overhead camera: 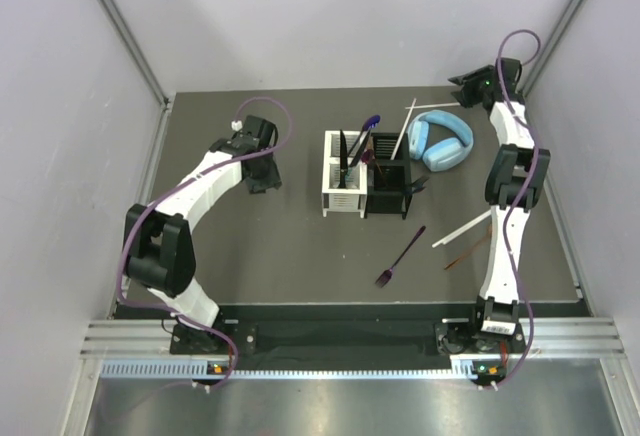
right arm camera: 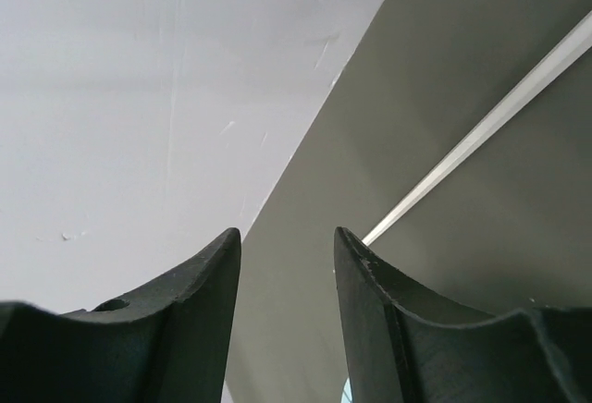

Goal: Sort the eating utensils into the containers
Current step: Move the chopstick to the center of the board.

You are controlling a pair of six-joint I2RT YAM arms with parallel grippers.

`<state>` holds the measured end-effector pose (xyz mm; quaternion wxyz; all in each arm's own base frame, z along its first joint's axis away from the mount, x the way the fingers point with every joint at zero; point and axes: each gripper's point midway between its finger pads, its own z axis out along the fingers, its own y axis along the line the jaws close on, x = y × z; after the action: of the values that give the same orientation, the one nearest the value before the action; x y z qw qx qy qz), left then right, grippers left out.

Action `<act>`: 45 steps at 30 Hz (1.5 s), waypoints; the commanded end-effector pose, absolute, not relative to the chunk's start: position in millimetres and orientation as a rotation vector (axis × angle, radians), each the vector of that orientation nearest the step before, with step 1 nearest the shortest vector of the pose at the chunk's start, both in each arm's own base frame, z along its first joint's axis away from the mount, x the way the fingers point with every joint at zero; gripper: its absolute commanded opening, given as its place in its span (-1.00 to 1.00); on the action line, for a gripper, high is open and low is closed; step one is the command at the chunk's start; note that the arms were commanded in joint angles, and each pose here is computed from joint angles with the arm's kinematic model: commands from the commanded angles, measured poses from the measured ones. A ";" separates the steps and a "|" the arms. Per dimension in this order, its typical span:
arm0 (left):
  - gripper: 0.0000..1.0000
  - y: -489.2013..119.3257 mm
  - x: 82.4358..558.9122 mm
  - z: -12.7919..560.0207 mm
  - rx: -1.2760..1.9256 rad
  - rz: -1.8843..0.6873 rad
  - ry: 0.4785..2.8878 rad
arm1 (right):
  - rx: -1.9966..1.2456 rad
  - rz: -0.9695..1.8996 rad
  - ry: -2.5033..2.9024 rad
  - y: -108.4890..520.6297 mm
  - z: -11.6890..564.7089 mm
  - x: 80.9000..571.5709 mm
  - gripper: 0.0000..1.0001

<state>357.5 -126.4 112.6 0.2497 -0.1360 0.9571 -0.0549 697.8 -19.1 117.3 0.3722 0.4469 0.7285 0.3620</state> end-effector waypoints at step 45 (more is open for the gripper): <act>-0.18 -108.1 356.9 129.3 -0.424 -0.036 2.579 | 1.384 0.331 1.959 -127.0 99.3 582.9 -0.17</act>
<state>346.6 -110.0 116.4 0.2376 -0.1597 0.9580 -0.0124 595.6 -121.1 47.9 0.3171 0.5700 0.7430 0.1502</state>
